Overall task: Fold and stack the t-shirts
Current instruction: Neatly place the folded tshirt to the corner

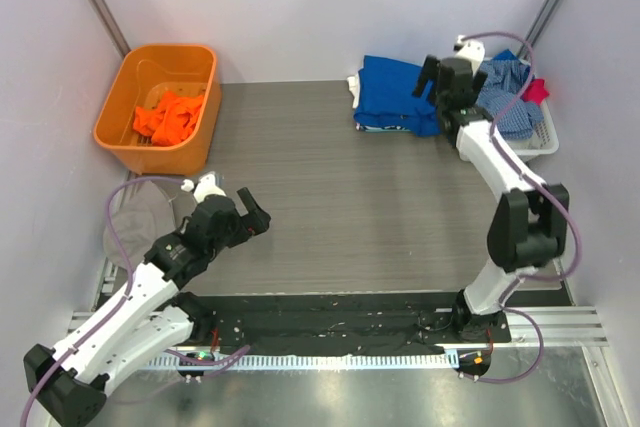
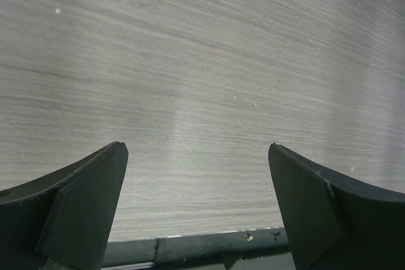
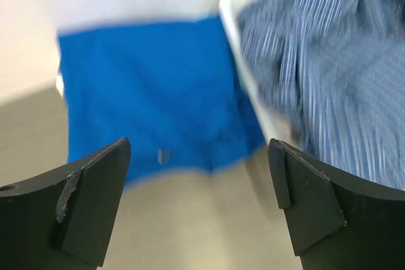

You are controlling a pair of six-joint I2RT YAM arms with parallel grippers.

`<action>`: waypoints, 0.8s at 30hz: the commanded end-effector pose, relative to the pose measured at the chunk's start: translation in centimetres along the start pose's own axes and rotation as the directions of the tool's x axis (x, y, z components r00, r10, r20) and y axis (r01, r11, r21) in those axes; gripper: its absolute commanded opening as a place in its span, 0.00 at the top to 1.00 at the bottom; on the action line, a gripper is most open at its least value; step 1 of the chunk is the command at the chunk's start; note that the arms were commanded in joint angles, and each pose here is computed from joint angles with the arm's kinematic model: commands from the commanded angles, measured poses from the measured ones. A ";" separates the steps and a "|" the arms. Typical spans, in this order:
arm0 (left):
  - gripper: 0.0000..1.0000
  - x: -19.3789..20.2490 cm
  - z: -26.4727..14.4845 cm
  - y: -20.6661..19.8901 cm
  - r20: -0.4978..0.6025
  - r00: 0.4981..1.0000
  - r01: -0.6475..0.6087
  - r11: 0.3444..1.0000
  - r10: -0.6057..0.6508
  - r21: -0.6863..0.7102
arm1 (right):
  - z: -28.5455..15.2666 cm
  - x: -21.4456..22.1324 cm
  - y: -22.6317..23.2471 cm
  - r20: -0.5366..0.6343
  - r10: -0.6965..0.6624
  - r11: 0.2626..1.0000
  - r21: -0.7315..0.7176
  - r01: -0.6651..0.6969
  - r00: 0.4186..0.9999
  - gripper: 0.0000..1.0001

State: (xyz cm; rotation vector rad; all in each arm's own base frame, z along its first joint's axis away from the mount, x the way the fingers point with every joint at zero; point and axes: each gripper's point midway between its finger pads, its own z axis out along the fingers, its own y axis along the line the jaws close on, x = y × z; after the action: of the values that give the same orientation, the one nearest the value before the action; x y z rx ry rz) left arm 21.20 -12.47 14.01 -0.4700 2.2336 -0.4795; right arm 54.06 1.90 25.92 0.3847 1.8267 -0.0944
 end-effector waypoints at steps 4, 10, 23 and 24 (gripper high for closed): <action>0.00 -3.5 0.0 -0.7 0.108 0.987 -0.114 0.993 0.118 -0.038 | -14.1 4.3 0.4 -0.022 0.026 0.987 -0.157 -0.029 0.999 0.00; 0.00 -4.0 0.2 0.0 0.133 0.977 -0.161 0.984 0.169 -0.071 | -22.4 9.0 0.4 -0.097 0.061 0.971 -0.227 -0.081 0.993 0.00; 0.00 -3.1 0.1 2.2 0.159 0.969 -0.177 0.980 0.190 -0.090 | -27.8 16.9 -3.7 -0.225 0.047 0.972 -0.216 -0.097 0.973 0.00; 0.00 -3.0 0.1 2.2 0.159 0.969 -0.176 0.980 0.188 -0.090 | -27.9 16.8 -4.1 -0.217 0.049 0.973 -0.211 -0.095 0.975 0.00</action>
State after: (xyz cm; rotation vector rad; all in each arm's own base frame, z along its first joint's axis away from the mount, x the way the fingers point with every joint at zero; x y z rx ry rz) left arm 22.31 -9.62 14.30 -0.3099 2.1610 -0.2597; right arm 23.52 10.35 16.52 0.2176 2.0643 0.2174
